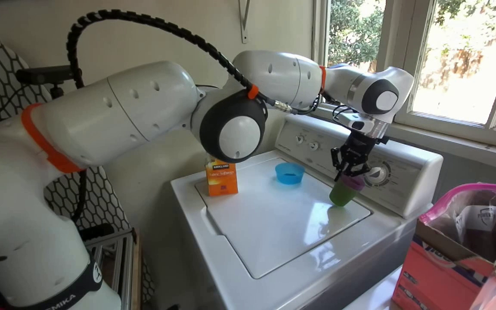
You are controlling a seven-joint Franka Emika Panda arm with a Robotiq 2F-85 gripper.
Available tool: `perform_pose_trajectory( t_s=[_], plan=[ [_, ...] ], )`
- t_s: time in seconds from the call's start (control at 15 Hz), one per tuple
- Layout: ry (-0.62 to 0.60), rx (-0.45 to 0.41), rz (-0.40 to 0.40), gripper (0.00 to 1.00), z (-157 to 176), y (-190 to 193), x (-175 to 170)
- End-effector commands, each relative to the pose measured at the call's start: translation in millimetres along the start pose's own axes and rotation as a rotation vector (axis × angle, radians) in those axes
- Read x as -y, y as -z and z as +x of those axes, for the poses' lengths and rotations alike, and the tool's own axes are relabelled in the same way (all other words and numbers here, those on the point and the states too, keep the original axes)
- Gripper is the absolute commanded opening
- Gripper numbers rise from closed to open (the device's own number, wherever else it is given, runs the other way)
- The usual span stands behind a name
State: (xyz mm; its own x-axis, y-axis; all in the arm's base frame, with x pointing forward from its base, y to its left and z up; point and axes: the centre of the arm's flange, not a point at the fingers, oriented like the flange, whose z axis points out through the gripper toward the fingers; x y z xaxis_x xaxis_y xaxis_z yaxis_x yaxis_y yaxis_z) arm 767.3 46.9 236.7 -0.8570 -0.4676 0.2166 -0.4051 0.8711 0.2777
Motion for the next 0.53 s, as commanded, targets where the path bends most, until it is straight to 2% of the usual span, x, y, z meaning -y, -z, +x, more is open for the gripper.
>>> perform_pose_trajectory(
  t_s=[0.0,0.2,0.47],
  plan=[
    [-0.106,0.035,0.073,0.02,1,-2,6],
    [-0.136,0.027,0.102,0.02,6,1,24],
    [0.028,-0.02,0.043,0.02,0,-4,12]
  ],
)
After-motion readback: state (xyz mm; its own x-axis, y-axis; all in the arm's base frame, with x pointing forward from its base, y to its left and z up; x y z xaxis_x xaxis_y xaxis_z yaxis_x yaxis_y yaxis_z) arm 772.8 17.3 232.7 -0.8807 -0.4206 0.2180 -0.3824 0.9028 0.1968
